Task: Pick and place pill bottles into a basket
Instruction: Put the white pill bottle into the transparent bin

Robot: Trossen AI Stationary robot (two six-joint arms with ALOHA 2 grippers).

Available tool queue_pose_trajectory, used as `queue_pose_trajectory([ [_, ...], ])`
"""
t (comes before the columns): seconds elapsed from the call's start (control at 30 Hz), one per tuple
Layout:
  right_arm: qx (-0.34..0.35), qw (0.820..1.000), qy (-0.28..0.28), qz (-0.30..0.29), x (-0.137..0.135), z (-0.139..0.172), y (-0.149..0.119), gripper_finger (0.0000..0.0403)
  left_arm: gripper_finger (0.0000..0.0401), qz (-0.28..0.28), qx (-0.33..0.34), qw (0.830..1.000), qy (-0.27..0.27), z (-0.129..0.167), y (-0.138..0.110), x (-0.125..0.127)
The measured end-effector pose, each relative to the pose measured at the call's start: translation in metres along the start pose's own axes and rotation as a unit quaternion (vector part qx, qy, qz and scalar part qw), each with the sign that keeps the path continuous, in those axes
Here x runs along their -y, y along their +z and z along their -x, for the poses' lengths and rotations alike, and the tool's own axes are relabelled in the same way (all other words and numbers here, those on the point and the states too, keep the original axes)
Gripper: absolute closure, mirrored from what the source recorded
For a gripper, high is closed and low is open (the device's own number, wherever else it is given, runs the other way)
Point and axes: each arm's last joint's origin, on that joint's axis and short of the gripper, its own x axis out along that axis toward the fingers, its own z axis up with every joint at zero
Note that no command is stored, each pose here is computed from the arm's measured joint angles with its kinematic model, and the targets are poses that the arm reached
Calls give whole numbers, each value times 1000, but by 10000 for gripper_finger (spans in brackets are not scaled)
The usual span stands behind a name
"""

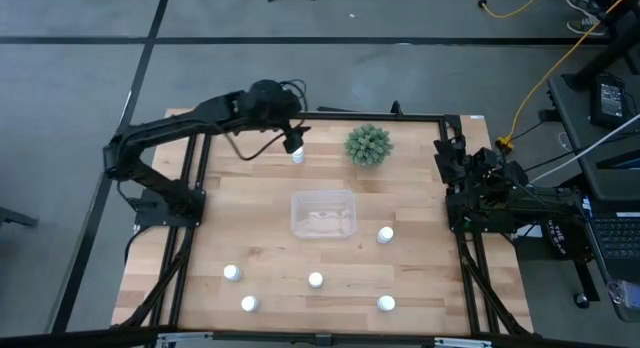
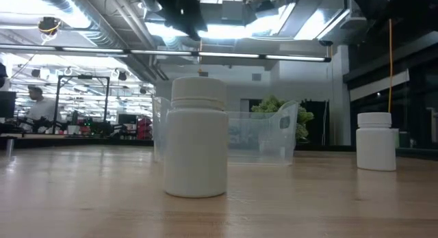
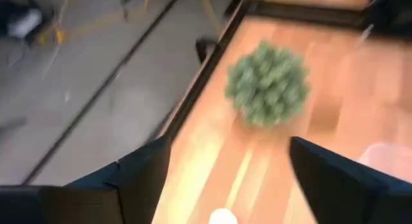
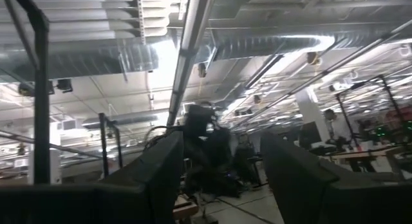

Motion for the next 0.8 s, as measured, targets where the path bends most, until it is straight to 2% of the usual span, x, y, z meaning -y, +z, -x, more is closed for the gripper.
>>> queue_pose_trajectory([
  [0.1, -2, 1000, 7, 1, 0, 0, 0, 192, 50, 41, -50, 997, -29, -17, -10, -7],
  [0.27, -4, 1000, 6, 19, 0, 0, -1, 192, 6, 42, -112, 993, 0, -37, -22, -16],
  [0.4, -7, 999, 6, 42, 0, 0, -1, 192, 3, 40, -166, 985, 28, -54, -34, -21],
  [0.8, -34, 998, 3, 59, 1, 0, -7, 192, 1, 47, -275, 960, 0, -120, -69, -15],
])
